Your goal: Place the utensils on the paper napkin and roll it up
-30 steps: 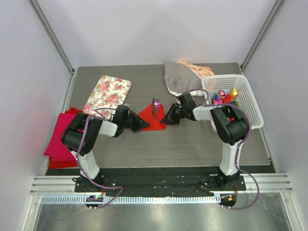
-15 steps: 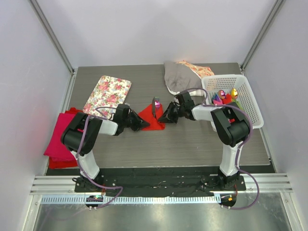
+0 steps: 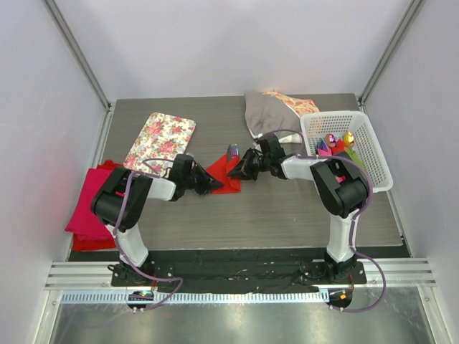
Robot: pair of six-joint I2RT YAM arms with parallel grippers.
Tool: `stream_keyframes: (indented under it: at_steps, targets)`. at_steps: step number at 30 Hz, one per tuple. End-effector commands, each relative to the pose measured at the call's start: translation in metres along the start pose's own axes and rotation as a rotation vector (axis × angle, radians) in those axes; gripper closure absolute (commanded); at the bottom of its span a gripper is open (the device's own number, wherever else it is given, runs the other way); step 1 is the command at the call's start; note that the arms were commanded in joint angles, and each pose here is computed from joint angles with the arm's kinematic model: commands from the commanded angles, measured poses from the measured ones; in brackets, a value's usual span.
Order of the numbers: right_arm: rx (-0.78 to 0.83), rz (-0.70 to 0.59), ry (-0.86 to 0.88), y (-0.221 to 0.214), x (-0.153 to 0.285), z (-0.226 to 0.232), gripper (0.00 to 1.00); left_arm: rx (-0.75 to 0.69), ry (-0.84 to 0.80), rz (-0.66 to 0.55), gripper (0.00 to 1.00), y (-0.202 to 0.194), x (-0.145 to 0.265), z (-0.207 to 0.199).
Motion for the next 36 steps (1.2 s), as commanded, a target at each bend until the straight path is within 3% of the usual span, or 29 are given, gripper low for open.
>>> stream_keyframes:
  at_steps: [1, 24, 29, 34, 36]
  targets:
    - [0.013, 0.009, 0.079, 0.003, -0.01, 0.02, 0.98, -0.015, 0.056, -0.019, 1.0, 0.004, -0.004, 0.011]
    - [-0.098, 0.076, 0.087, -0.009, -0.037, -0.012, 0.98, -0.03, 0.028, -0.027, 1.0, 0.004, -0.001, 0.006]
    - [-0.125, 0.082, 0.074, -0.009, -0.038, -0.021, 0.91, -0.069, -0.033, -0.095, 1.0, 0.012, 0.014, -0.012]
    - [-0.13, 0.076, 0.068, -0.008, -0.035, -0.024, 0.75, -0.094, -0.087, -0.194, 0.94, 0.024, 0.034, -0.027]
    - [-0.132, 0.073, 0.069, -0.007, -0.034, -0.024, 0.66, -0.108, -0.108, -0.244, 0.87, 0.032, 0.043, -0.036]
Point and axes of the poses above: each gripper's point midway between its finger pads, its own x axis back along the fingers, its own z axis along the line the jaws close on, y = z × x, the point moved 4 cm from there along x, back along the fingers, and after that the axes turned 2 degrees about -x, right-handed, at the moved point
